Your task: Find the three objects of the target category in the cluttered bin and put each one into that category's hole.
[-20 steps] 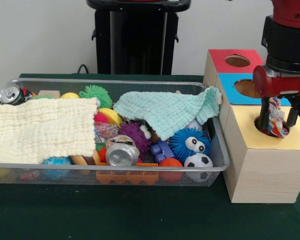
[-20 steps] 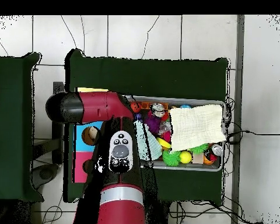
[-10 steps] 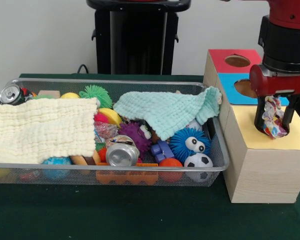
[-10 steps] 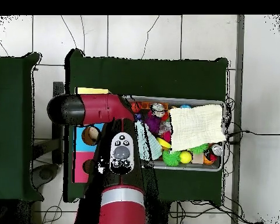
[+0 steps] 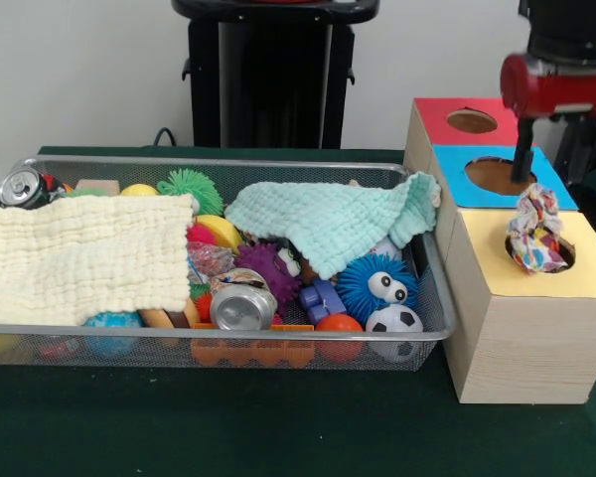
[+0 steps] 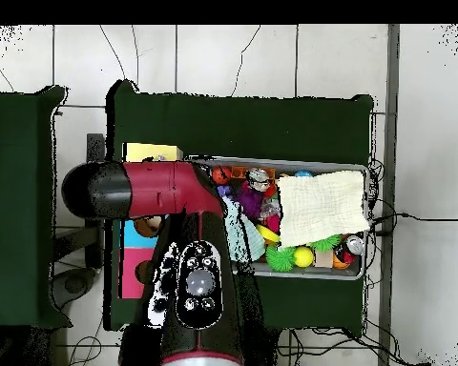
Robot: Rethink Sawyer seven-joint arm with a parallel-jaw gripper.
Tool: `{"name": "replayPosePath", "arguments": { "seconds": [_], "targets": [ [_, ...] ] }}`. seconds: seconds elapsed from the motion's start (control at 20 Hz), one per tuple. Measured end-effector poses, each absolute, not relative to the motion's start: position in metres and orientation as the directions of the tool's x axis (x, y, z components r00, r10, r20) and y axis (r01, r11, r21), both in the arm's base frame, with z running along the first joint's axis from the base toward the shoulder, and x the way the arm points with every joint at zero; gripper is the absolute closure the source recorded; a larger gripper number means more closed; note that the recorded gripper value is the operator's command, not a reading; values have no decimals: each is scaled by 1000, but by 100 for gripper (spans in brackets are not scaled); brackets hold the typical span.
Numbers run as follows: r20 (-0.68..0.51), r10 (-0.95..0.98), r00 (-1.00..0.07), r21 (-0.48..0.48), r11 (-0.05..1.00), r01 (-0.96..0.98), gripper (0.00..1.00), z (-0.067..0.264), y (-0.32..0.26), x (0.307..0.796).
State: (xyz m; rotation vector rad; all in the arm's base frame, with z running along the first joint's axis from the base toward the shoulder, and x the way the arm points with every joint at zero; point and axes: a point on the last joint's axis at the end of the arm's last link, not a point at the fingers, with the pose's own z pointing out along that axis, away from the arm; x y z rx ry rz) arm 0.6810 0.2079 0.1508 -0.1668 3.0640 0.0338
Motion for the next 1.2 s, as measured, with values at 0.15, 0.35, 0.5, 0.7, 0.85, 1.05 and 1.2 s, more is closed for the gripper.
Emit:
{"name": "replayPosePath", "arguments": {
  "seconds": [0.15, 0.35, 0.5, 0.7, 0.85, 1.05, 1.2],
  "targets": [
    [-55, -106, -993, 25, 994, -107, 0, 177, 208, 677],
    [-21, -102, -995, 41, 994, -103, 0, 231, 209, 671],
    [-23, -101, -995, 48, 994, -102, 0, 264, 210, 668],
    [-50, -101, -994, 48, 993, -104, 0, 282, 210, 669],
    [-64, -101, -993, 47, 993, -104, 0, 291, 210, 669],
    [-62, -101, -993, 47, 993, -104, 0, 290, 210, 668],
    [-58, -101, -993, 47, 993, -104, 0, 287, 210, 667]
  ]
}}
